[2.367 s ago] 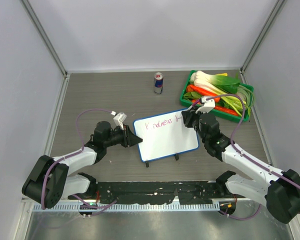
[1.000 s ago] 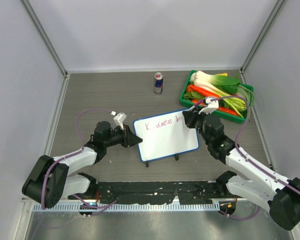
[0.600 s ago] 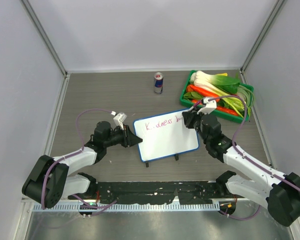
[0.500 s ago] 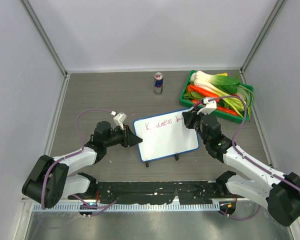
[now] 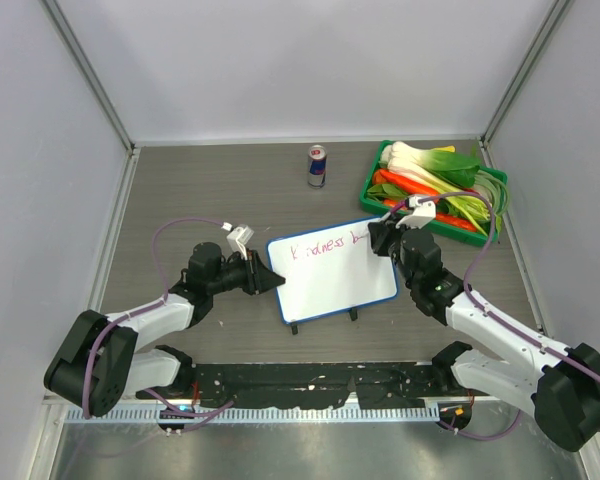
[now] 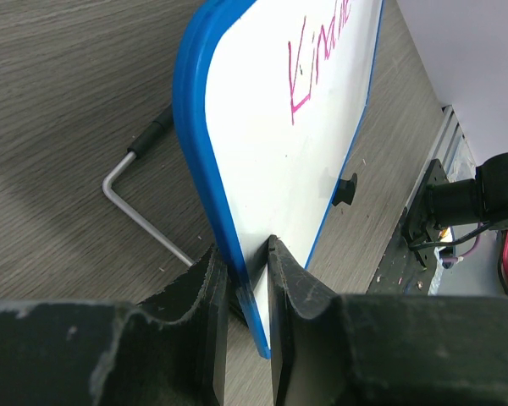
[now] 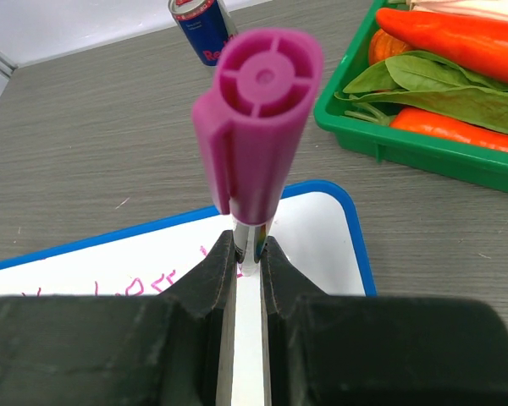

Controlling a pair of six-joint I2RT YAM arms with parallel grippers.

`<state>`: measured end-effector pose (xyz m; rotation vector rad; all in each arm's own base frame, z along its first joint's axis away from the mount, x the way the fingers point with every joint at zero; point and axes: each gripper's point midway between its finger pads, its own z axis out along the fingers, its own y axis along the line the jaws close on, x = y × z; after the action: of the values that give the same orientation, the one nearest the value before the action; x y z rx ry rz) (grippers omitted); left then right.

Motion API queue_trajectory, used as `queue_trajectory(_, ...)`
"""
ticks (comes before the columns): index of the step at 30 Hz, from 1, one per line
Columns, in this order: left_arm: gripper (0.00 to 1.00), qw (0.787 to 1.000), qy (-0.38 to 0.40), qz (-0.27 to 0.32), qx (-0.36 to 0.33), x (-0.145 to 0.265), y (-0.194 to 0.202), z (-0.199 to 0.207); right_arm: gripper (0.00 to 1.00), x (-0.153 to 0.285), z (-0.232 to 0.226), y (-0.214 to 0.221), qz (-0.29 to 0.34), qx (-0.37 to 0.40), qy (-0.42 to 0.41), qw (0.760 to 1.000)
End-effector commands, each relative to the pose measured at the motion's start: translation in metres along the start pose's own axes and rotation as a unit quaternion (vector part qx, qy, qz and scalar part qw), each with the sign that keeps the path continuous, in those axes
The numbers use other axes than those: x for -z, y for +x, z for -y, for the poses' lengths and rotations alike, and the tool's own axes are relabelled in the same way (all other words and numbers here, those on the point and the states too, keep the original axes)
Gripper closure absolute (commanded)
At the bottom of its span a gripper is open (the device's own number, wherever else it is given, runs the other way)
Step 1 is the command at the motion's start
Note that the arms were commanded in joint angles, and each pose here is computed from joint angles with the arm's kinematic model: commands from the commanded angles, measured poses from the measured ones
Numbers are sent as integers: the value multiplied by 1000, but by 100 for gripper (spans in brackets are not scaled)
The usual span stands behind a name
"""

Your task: Write a sentence on the whiteboard

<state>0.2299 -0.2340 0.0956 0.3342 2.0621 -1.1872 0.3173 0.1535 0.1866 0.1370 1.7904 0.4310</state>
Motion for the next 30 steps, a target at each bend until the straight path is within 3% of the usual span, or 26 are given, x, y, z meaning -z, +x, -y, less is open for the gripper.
queue_trajectory(1, 100, 1000, -10, -8, -26, -3, 2, -5, 99, -2, 4, -19, 28, -6, 18, 999)
queue_trajectory(12, 100, 1000, -9, -8, -27, -3, 2, -5, 99, -4, -14, -30, 36, -19, -17, 999)
queue_trajectory(30, 100, 1000, -9, -9, -27, -3, 2, -5, 99, 4, -4, 7, -14, -5, -21, 1000)
